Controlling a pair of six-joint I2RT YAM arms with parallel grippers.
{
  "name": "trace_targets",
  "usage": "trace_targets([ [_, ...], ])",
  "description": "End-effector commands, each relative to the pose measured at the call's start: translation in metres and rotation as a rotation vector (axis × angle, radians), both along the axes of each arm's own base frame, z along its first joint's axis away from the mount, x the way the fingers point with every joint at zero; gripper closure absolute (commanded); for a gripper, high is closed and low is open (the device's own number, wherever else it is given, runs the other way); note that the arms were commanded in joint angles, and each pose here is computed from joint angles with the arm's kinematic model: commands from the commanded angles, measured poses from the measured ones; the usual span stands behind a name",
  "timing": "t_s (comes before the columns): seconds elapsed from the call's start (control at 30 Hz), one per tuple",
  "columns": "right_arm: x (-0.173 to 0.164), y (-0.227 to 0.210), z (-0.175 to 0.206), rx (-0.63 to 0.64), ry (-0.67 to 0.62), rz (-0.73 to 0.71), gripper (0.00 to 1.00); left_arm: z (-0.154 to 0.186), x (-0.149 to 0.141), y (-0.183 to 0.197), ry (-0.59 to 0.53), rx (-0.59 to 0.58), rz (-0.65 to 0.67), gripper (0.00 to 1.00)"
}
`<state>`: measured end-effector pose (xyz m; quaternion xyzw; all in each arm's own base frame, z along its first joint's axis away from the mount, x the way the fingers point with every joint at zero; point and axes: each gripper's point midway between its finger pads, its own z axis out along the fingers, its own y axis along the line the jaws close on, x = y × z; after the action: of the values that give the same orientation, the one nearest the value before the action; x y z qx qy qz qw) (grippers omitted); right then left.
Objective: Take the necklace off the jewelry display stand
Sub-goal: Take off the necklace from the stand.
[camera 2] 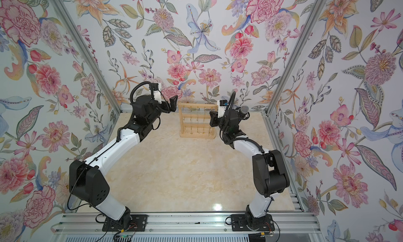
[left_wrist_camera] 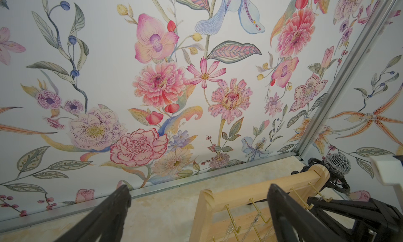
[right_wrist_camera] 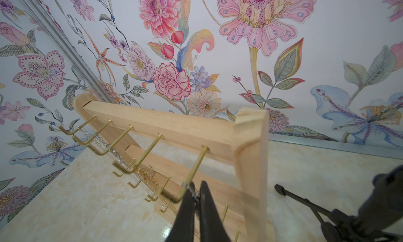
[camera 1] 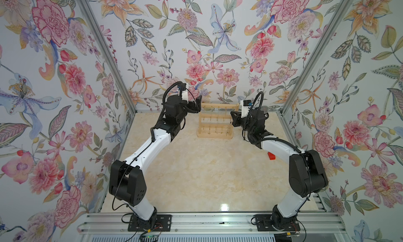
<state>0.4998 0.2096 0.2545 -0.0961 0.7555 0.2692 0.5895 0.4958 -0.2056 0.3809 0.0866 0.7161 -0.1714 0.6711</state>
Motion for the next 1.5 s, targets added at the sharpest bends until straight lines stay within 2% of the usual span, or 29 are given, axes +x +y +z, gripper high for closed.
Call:
trace_targets([
  [0.0,-0.002,-0.001,0.009,-0.007,-0.028,-0.006,0.93,0.006,-0.001,0.004,-0.025,0.002,0.017,0.01],
  [0.87,-0.012,0.001,0.029,-0.034,-0.063,0.024,1.0,0.005,0.0,0.004,-0.026,0.0,0.014,0.01],
  [1.47,-0.017,0.006,0.045,-0.016,-0.07,0.055,1.0,0.007,-0.002,0.005,-0.031,0.0,0.018,0.01],
])
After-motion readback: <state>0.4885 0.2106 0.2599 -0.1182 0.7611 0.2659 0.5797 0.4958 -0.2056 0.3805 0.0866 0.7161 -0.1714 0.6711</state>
